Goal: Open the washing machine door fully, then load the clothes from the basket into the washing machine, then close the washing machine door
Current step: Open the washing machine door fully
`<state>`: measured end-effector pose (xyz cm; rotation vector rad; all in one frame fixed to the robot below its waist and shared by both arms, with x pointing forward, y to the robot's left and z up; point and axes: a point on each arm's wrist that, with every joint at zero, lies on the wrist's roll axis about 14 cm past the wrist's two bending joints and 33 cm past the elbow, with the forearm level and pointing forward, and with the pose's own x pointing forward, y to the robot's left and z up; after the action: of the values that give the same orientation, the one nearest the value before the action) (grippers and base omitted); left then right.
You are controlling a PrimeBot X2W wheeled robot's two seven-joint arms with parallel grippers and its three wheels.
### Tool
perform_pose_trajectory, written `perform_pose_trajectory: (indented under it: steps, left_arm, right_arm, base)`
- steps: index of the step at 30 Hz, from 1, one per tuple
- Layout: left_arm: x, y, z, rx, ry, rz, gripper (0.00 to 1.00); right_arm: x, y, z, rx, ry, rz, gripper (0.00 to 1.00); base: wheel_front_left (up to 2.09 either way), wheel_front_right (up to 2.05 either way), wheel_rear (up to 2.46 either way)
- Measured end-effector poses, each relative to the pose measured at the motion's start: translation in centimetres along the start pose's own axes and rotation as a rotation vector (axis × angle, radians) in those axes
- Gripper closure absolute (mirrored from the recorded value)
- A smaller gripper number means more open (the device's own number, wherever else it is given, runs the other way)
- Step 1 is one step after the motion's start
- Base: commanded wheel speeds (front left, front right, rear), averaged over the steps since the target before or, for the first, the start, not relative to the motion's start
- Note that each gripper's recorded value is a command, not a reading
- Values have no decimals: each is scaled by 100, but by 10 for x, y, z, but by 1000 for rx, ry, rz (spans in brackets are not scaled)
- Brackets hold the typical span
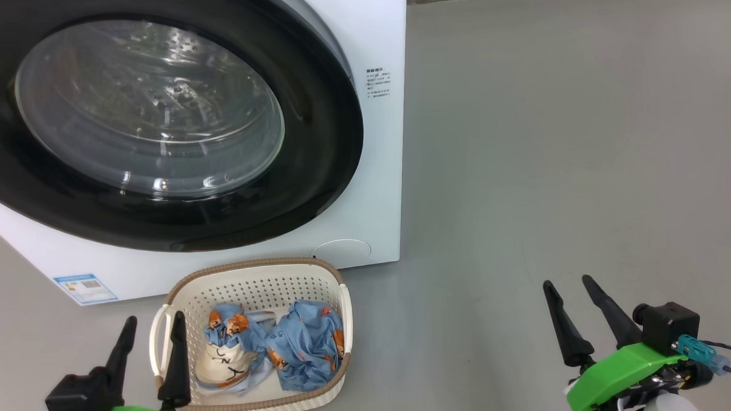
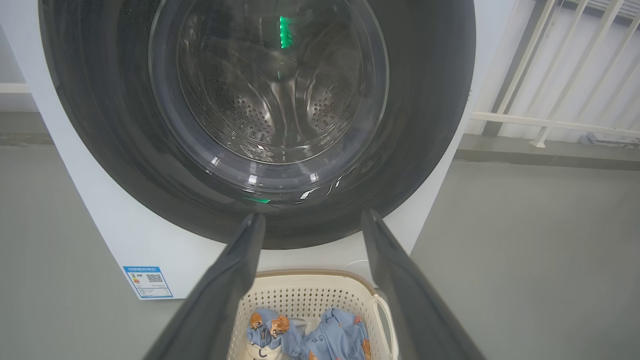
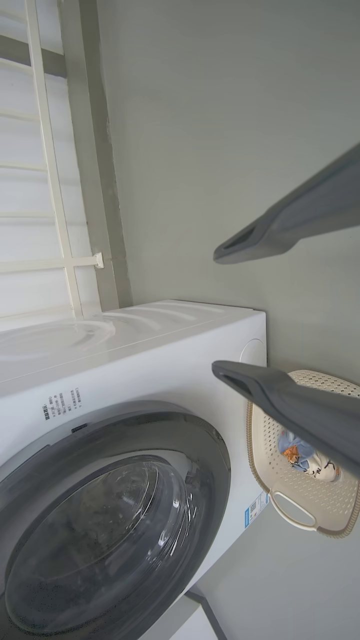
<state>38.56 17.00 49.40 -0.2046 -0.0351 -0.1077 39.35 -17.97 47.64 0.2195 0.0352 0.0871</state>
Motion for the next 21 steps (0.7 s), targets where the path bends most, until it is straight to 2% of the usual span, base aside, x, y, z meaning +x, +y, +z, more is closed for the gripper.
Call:
perform_pose_trajectory:
  steps: [1,8,21]
  left_arm:
    - [0,-1,0,-4,-1,1,0]
    - [-2,-7,-6,-34,11,-3,0]
    - [7,-12,-15,-72,33,-13,0]
  right_arm:
    - [1,2,1,9,-2,6,100]
    - [20,17,27,144,-87,36,100]
    - [93,41,138,510,-353,155,100]
  base:
    - [0,0,0]
    - [0,0,0]
    - [0,0,0]
